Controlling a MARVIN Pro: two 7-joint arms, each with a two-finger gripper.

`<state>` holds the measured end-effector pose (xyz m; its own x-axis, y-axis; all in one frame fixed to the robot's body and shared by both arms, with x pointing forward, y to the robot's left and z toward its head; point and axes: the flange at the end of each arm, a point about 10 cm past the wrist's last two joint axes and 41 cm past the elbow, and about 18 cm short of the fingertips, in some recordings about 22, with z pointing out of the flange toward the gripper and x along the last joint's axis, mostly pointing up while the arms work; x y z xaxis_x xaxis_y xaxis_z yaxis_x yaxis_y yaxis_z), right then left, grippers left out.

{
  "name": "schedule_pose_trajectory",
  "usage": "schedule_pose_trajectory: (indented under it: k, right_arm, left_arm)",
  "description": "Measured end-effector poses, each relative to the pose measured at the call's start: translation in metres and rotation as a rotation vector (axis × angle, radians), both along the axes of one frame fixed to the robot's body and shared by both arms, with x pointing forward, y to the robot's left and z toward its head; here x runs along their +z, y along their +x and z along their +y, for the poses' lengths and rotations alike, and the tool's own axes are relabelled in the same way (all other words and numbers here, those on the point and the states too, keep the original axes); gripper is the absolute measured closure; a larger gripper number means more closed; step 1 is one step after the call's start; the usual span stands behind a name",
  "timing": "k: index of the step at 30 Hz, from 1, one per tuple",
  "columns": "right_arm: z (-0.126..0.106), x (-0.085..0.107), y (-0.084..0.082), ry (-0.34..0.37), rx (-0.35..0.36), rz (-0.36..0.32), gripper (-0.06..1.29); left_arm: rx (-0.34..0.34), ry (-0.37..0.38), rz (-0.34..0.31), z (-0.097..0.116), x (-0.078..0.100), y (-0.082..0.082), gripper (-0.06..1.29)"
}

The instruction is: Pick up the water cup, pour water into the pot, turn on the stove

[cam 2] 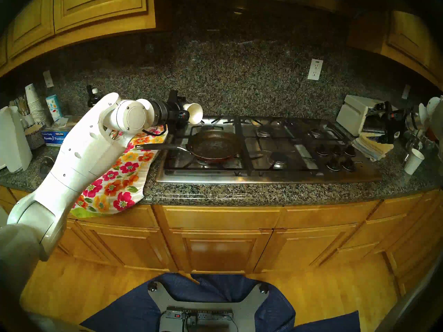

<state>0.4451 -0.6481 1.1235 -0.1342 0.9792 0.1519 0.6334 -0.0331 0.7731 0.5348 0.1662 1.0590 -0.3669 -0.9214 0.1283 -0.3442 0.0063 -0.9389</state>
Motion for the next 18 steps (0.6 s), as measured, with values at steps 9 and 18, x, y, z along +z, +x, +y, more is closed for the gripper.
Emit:
schedule_pose_trajectory:
  k: [9, 18]
  right_arm:
    - [0.000, 0.000, 0.000, 0.000, 0.000, 0.000, 0.00]
    - [0.000, 0.000, 0.000, 0.000, 0.000, 0.000, 0.00]
  left_arm:
    - [0.080, -0.208, 0.047, 0.039, 0.020, -0.008, 0.39]
    - [0.105, -0.356, 0.115, 0.074, 0.021, -0.024, 0.39]
